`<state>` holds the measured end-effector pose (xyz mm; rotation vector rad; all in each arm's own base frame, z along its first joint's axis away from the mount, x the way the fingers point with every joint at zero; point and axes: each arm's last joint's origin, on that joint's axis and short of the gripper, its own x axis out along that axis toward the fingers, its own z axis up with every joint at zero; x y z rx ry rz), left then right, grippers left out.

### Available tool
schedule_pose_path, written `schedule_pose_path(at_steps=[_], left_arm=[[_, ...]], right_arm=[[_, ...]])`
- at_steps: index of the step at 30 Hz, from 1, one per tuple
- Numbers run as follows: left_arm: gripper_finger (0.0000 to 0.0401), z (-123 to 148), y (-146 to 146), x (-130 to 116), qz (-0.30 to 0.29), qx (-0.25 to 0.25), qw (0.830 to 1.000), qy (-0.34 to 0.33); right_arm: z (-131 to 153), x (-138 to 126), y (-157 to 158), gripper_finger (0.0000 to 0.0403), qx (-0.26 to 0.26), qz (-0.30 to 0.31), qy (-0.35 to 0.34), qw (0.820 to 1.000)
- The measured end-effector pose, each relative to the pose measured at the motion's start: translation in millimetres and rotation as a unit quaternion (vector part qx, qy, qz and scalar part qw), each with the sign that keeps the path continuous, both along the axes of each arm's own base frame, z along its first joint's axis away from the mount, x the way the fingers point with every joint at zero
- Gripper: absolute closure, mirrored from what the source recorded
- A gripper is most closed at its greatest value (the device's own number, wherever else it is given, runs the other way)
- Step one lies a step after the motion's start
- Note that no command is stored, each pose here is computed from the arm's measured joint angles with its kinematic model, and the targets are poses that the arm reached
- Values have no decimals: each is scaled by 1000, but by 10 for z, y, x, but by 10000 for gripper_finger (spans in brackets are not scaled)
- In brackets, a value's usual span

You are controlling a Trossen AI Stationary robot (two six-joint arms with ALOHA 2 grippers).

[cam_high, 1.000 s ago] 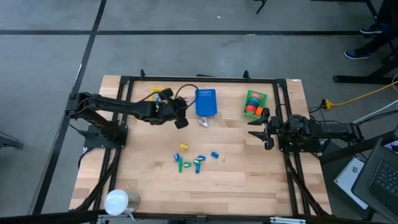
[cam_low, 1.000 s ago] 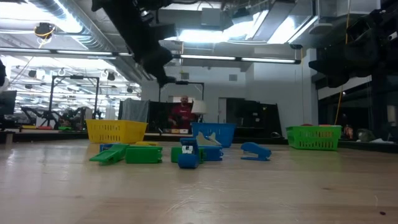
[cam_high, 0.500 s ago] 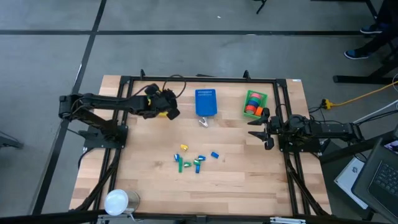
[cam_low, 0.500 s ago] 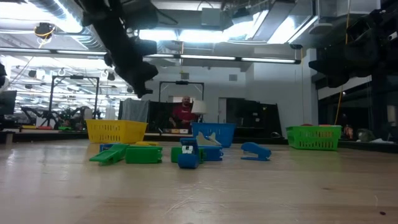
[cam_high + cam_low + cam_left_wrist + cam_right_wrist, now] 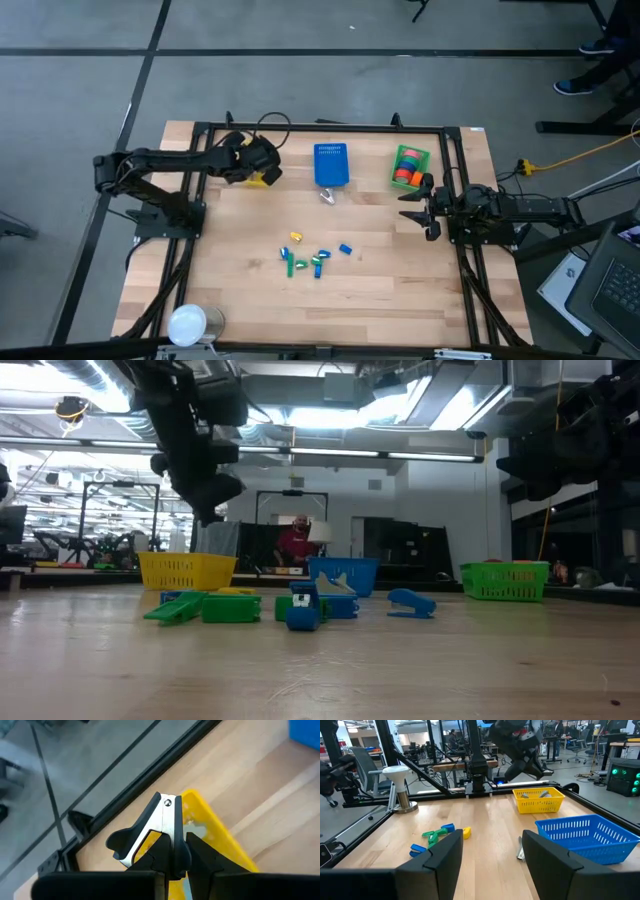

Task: Pick and place Stapler, Stapler remover, tape
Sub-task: Put the black staple remover into the yellow basket

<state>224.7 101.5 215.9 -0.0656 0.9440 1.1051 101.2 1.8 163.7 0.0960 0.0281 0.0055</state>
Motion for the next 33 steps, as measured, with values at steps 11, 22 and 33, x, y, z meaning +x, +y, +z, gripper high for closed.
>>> schedule_pose_path(at_steps=[11,22,33], left_arm=[[370,-41,188,-136,20,-60,998,8],[368,-138,315,-166,10,-147,989,-16],[354,-269,329,-113,-5,-178,984,5]], right_arm=[[0,0,0,192,0,0,0,1000],[-1,0,0,192,0,0,0,1000],[0,0,0,192,0,0,0,1000]])
